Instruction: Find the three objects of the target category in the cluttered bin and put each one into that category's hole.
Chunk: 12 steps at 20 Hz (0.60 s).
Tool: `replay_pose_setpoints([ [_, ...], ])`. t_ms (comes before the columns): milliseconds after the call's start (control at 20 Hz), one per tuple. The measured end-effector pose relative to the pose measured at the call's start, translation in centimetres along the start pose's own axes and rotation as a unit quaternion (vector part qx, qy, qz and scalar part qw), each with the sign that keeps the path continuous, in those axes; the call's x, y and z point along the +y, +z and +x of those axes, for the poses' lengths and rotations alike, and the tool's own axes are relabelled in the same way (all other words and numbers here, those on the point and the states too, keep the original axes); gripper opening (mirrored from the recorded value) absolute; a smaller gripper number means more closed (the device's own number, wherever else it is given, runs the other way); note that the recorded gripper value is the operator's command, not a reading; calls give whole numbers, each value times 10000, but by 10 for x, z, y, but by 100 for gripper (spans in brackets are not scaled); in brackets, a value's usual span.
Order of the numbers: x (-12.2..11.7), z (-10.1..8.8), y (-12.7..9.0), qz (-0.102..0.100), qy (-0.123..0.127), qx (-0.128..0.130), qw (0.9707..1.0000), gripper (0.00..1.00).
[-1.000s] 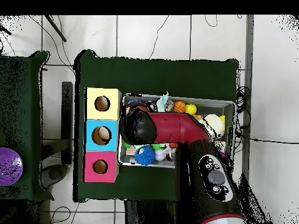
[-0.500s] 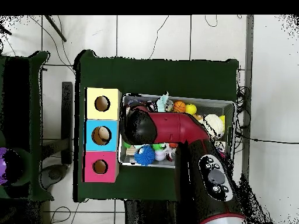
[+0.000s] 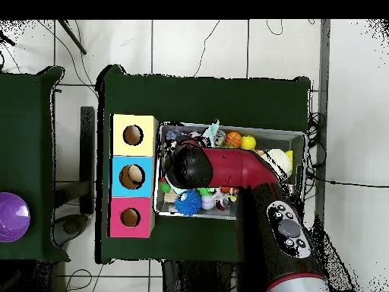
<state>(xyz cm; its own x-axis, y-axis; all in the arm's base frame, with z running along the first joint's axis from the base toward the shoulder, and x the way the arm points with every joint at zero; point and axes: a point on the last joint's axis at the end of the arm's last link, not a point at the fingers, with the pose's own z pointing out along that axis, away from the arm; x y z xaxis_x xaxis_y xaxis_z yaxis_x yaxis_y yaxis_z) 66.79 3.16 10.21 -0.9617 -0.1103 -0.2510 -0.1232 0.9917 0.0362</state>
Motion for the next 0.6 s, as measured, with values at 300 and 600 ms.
replay_pose_setpoints([
  [300, -15, 20, 26, -1, 31, 8, 10000, 100],
  [600, -19, 39, 48, -37, -18, 101, 9999, 100],
])
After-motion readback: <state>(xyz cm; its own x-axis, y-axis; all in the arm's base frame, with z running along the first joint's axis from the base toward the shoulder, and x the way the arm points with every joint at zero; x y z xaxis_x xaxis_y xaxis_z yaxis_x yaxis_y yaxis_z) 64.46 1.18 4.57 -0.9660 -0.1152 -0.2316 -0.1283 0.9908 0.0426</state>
